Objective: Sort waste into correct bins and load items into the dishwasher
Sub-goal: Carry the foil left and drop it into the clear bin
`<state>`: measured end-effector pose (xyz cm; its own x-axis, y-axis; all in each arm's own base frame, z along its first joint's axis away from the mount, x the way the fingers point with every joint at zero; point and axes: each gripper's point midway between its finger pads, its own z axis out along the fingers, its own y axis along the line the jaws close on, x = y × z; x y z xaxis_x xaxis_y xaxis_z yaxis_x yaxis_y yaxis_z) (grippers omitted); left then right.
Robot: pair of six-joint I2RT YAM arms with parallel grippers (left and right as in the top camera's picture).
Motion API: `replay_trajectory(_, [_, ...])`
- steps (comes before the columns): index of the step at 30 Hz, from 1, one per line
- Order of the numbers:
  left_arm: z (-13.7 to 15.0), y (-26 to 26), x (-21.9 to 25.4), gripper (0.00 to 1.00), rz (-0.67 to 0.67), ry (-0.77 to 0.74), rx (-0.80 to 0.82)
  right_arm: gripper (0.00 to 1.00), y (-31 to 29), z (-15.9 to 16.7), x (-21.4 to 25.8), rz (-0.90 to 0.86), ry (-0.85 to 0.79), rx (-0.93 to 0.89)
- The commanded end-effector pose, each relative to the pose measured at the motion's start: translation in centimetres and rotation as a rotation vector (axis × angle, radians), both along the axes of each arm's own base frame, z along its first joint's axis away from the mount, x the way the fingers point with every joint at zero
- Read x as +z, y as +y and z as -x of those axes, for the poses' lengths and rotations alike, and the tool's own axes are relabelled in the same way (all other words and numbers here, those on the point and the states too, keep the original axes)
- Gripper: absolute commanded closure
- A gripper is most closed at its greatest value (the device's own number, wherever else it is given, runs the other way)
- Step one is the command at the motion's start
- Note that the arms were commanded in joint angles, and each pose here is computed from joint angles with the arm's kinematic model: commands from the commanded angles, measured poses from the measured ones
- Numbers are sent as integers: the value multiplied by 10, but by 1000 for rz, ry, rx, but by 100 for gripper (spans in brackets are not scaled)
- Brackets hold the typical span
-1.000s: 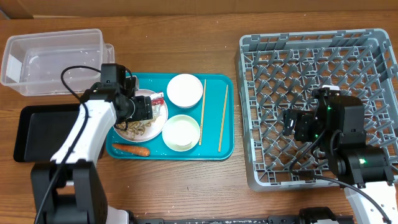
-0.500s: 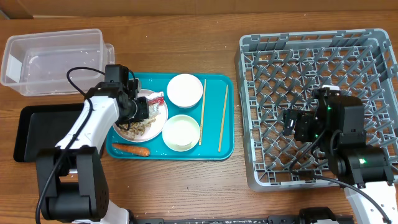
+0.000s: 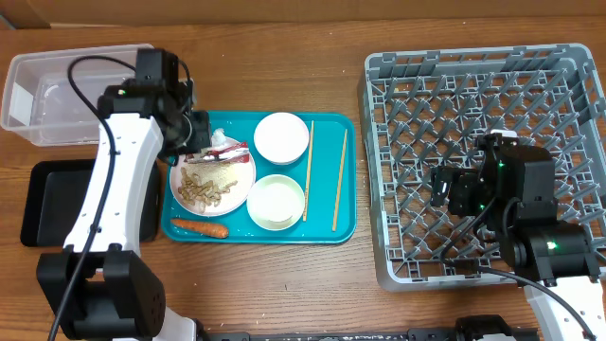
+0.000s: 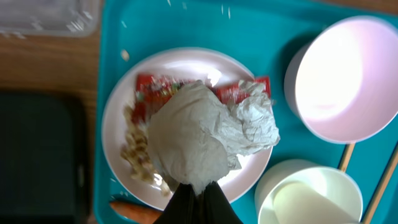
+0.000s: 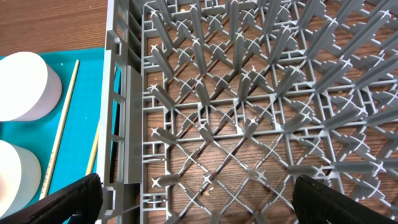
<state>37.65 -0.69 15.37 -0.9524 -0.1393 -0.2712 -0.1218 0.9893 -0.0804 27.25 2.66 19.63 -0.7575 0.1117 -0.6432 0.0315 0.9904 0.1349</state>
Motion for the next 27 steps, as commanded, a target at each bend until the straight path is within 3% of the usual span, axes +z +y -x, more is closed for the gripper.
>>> replay_trajectory(1, [-14,27,35,96,-96,-101,54,0,-2,-5,14,-4,-36,-11])
replay_trajectory(12, [-65,117,68,96,-127,-374,330,0,-2,-4,14,-4,-36,-10])
replay_trajectory(20, [-89,164,48,96,-142,-419,426,0,-2,-4,14,-4,-35,-10])
replay_trajectory(22, [-95,172,40,85,-142,-420,438,0,-2,-4,14,-4,-35,-10])
replay_trajectory(25, [-99,177,34,53,-141,-426,447,0,-2,-4,14,-4,-35,-11])
replay_trajectory(27, [-99,177,36,44,-141,-430,446,0,-2,-4,13,-4,-33,-10])
